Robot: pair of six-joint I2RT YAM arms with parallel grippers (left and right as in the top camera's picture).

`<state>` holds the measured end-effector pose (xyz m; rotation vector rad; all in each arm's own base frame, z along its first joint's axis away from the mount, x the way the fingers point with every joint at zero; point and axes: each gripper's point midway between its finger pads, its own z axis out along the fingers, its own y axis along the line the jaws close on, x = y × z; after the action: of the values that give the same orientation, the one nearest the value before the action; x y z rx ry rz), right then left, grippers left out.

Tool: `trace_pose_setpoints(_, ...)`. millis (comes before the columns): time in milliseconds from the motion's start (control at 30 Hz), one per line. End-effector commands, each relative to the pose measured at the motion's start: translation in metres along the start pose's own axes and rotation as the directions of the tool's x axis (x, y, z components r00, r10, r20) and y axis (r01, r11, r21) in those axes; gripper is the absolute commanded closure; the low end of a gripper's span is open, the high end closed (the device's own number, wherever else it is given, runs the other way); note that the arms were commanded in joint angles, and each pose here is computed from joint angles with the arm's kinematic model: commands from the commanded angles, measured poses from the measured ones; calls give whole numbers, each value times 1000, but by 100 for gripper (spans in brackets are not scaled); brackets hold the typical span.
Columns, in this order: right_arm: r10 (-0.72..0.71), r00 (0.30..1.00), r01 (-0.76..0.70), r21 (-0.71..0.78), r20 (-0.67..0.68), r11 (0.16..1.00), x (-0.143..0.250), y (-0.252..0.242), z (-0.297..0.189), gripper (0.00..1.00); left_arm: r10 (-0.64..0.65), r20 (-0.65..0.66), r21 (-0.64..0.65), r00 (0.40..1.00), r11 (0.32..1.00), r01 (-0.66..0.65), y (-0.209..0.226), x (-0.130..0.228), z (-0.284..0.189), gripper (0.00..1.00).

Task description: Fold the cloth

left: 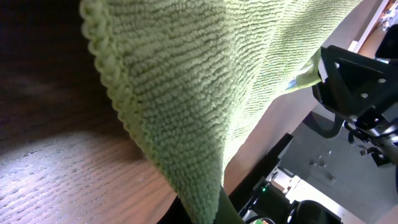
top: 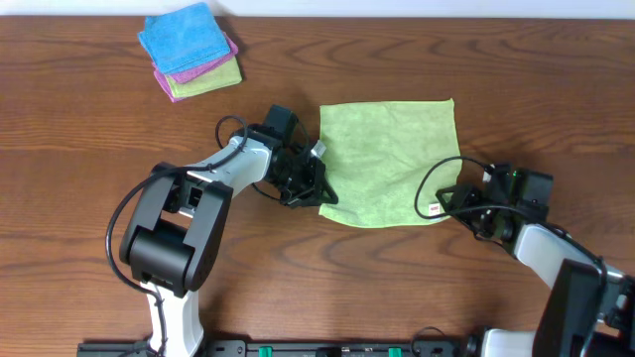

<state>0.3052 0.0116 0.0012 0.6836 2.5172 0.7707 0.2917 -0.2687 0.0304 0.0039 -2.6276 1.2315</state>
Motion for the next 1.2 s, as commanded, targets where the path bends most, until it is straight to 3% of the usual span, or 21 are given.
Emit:
trace_pose_setpoints(0,97,991,-86,116,-92,990,39,-35,10,77,6,-11,13,1000,1000,-6,2,-1,1,94)
trace_pose_setpoints(67,97,991,-86,116,-93,990,39,-35,10,99,6,-13,15,1000,1000,-6,1,-1,1,94)
trace_pose_setpoints(167,79,993,-70,90,-93,993,38,-30,10,99,14,-25,43,1000,999,-13,-3,1,0,95)
trace_pose_setpoints(367,-10,998,3,-122,-56,992,11,21,-1,99,26,-18,95,1000,995,-24,-15,1,-10,94)
trace_pose_setpoints(567,-91,991,111,-221,99,969,-34,73,-38,99,31,151,156,988,986,-55,-35,-24,-74,95)
trace_pose_setpoints(733,-161,968,203,-229,190,952,-64,110,-53,99,3,331,170,944,983,-63,-39,-52,-127,94)
trace_pose_setpoints(967,-174,977,199,-224,123,954,-52,122,-49,99,2,318,213,948,974,-73,-45,-49,-133,94)
trace_pose_setpoints(1167,-165,986,165,-178,18,970,-28,105,-45,99,33,247,90,968,994,-57,-19,-12,-132,94)
